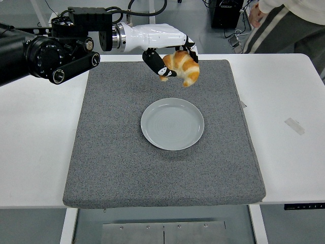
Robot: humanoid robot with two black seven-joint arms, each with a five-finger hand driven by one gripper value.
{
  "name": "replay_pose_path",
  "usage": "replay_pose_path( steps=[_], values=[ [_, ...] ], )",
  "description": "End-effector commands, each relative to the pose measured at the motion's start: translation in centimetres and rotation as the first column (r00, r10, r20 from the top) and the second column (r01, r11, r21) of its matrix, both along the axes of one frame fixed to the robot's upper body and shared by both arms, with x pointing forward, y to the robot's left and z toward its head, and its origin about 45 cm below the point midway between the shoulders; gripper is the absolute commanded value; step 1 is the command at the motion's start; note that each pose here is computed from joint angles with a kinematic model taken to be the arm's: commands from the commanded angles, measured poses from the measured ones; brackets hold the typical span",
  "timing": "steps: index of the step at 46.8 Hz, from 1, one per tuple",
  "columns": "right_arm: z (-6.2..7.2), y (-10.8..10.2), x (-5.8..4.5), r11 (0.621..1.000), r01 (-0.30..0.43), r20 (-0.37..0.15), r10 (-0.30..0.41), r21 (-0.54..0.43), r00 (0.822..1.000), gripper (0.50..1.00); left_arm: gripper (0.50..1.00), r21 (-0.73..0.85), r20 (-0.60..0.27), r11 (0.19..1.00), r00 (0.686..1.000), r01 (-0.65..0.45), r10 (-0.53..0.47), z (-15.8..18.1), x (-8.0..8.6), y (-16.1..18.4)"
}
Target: Place the bread on the plate
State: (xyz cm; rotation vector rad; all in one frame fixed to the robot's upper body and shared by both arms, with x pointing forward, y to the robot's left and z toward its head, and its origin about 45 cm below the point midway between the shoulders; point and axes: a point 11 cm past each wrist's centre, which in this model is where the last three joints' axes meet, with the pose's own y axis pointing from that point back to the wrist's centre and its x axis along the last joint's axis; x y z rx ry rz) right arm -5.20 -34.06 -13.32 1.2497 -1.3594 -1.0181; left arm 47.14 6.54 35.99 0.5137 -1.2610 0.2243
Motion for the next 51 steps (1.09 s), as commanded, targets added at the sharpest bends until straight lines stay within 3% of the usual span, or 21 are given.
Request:
replay_pose_path(
  steps=[1,26,51],
  values=[
    [0.0,0.0,0.0,1.0,0.0,0.0,0.0,0.0,1.0,1.0,0.633,0.005,-0.008,1.0,1.0,0.016,-0.016,-0.5,-0.3,-0.7],
    [0.0,0.0,0.0,1.0,0.0,0.0,0.0,0.0,1.0,1.0,0.642,0.053,-0.069,0.995,0.994,0.085,-0.081,-5.2,-2.4,-2.5],
    [0.0,0.0,0.0,1.0,0.0,0.0,0.0,0.0,1.0,1.0,0.648,0.123,-0.086,0.99,0.994,0.071,-0.061,-8.8,-2.6,-0.4]
  ],
)
